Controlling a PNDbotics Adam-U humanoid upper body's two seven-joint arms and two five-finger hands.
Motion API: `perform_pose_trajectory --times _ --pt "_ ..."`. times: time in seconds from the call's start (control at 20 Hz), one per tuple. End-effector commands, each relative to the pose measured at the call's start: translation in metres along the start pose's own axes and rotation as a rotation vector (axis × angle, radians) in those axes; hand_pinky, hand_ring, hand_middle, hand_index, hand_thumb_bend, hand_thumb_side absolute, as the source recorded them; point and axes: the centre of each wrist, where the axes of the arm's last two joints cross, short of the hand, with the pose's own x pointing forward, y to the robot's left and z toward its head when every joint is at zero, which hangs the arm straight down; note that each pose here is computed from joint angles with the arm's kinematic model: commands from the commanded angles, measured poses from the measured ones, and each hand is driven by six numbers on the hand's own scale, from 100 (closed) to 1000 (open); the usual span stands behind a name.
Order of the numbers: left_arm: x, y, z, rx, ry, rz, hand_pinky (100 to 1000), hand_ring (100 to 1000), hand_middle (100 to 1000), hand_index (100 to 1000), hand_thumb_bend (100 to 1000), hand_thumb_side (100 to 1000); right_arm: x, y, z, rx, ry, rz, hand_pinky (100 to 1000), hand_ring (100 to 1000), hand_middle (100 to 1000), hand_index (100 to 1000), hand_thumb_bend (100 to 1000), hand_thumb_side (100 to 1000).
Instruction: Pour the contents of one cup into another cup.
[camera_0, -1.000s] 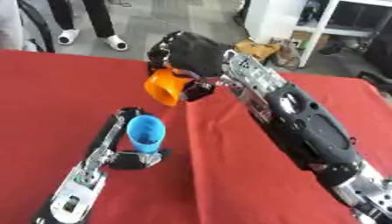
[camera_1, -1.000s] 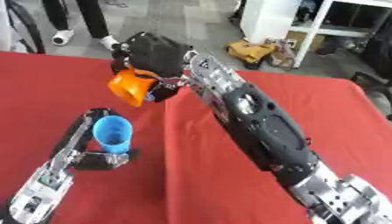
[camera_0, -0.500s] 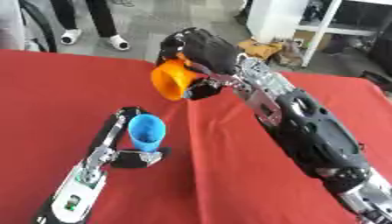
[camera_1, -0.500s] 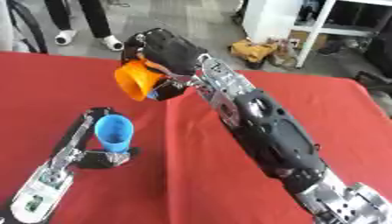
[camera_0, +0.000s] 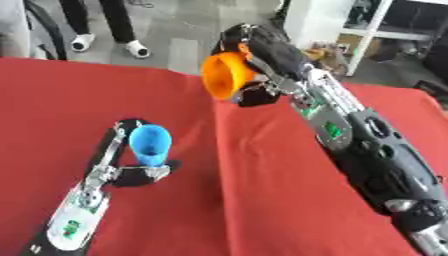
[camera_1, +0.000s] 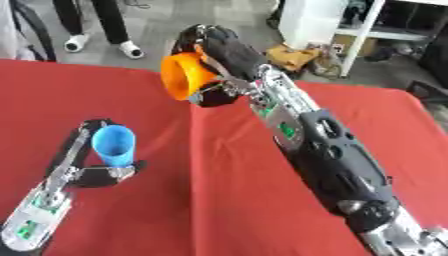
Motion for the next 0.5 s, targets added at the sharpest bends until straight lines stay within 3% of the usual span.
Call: perform_pose_trajectory --times 0.05,0.25,0.5 --pt "-0.008 0.013 -0.004 0.065 0.033 -0.032 528 558 592 702 891 100 -0.003 -0.008 0.008 -0.129 0.092 -0.079 496 380 329 478 302 100" --pt "-0.022 0.006 0.003 0.097 0.058 -0.041 567 603 642 726 924 100 -0.010 -0.009 0.039 -0.262 0.239 -0.156 490 374 324 473 306 100" --pt "-0.016 0.020 0.001 0.168 0.019 -0.016 576 604 646 729 903 100 -0.016 0.010 0.083 -0.332 0.447 -0.242 470 352 303 454 313 100"
